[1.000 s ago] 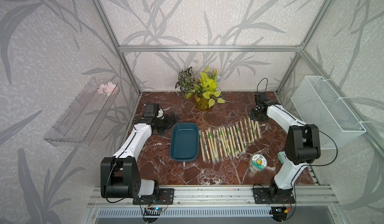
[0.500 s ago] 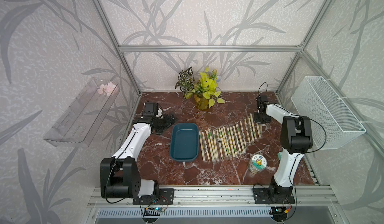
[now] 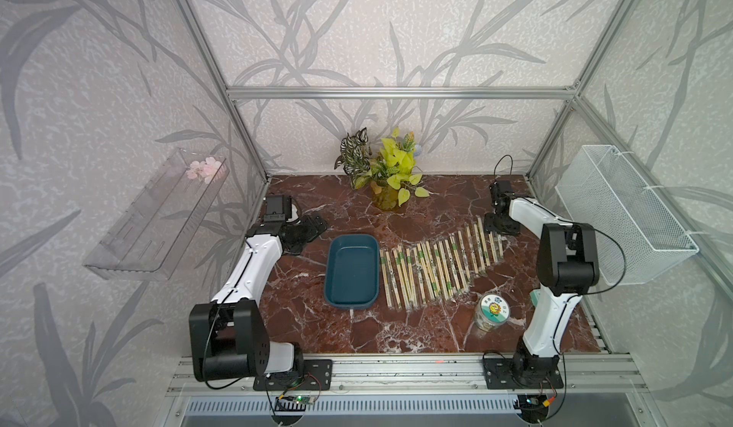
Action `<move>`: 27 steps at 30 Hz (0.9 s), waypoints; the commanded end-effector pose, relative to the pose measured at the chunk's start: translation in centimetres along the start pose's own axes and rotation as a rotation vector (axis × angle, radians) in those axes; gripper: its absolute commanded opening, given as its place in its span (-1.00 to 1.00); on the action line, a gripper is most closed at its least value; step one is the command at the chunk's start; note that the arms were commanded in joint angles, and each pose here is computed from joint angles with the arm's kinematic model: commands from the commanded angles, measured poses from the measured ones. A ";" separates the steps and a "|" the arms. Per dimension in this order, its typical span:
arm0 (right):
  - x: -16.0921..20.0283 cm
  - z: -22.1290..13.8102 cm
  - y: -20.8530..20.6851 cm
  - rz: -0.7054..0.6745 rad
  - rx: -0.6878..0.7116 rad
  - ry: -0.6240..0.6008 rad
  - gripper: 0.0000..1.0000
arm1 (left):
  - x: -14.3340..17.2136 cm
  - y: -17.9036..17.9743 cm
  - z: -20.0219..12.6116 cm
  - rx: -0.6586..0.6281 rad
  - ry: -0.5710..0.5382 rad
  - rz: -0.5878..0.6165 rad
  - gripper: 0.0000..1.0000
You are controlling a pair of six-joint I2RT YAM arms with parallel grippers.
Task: Take the paired disposable chopsticks out of the storage box
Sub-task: Place the paired disposable chopsticks at the center of the board, then reset both arms
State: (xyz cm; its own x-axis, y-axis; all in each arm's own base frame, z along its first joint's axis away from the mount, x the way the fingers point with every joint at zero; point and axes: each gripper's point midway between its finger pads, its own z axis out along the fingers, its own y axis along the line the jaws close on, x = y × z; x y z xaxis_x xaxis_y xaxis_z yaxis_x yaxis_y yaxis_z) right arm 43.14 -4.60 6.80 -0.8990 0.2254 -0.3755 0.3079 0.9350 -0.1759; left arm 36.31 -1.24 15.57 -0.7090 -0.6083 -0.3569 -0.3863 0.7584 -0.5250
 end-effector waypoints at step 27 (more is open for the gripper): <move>3.3 -6.8 0.7 0.011 -0.284 -0.842 0.98 | -4.2 8.5 1.6 -0.256 -0.664 0.460 0.99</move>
State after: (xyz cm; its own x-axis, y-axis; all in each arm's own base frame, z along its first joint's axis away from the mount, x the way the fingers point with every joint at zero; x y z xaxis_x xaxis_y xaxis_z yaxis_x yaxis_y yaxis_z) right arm 37.00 -2.06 10.29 -0.4340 0.1296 -0.8915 0.1888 0.9807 0.0506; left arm 35.36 7.13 9.06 -0.4649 -0.2296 -0.8551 -0.3392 0.9383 -0.0675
